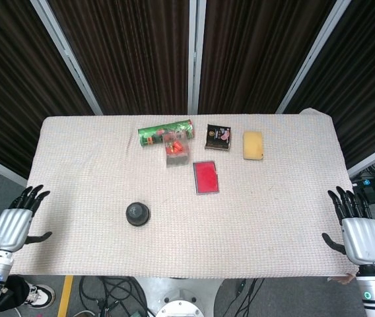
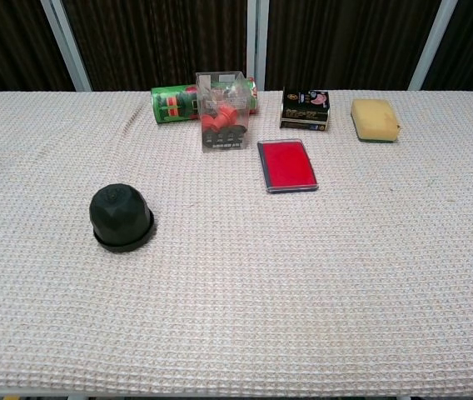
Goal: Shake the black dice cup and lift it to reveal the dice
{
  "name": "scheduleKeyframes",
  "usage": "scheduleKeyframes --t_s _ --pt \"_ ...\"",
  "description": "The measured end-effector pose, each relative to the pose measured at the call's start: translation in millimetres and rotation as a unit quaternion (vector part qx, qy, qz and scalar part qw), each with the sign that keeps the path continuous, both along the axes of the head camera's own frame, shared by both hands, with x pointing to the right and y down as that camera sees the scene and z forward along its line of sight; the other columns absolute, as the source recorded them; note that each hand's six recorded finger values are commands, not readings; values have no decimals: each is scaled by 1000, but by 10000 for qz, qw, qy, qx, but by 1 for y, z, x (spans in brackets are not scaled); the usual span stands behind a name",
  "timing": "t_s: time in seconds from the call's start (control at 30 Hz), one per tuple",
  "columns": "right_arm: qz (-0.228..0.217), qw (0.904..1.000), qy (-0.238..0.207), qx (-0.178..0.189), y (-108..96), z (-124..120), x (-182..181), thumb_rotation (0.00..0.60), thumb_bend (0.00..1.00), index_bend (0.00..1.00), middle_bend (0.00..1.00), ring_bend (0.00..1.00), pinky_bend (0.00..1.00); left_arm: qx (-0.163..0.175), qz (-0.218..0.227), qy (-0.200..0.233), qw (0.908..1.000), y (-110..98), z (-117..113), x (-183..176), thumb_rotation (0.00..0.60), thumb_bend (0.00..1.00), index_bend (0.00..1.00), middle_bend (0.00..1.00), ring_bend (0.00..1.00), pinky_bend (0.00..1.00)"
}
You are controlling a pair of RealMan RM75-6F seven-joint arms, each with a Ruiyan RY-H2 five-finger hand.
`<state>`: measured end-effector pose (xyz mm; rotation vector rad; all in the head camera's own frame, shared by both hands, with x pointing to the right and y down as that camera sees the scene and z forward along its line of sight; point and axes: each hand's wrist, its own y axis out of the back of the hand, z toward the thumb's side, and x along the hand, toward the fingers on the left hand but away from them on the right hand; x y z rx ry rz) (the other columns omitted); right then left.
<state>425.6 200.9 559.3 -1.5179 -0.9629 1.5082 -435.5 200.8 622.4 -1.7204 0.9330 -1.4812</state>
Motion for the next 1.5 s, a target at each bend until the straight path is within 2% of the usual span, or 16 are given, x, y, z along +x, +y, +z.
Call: scheduleKeyframes --t_s 0.23,0.5,0.77,0.97,1.2,1.5 --pt "-159 9998 76 -1 0 0 -5 600 96 0 3 0 0 -280 124 441 9986 2 23 27 600 0 110 62 0 199" --pt "-227 9997 86 19 -1 2 -9 600 97 0 9 0 0 -716 601 860 9919 -5 56 70 600 0 111 63 0 226" --pt "-207 9998 60 55 -2 2 -8 600 97 0 5 0 0 -799 1020 944 9871 -13 84 103 600 0 110 101 31 226" --pt "-173 9998 75 34 -2 3 -5 600 97 0 5 0 0 -865 1113 1058 9843 -18 98 121 600 0 110 106 32 226" --pt "-123 9999 90 -7 -3 7 -2 600 96 0 5 0 0 -998 1298 1099 9804 -20 110 143 600 0 110 134 31 226" --pt "-71 9999 82 -52 -3 11 3 600 97 0 5 0 0 -1198 1257 1235 9770 -22 120 163 600 0 110 144 31 226"
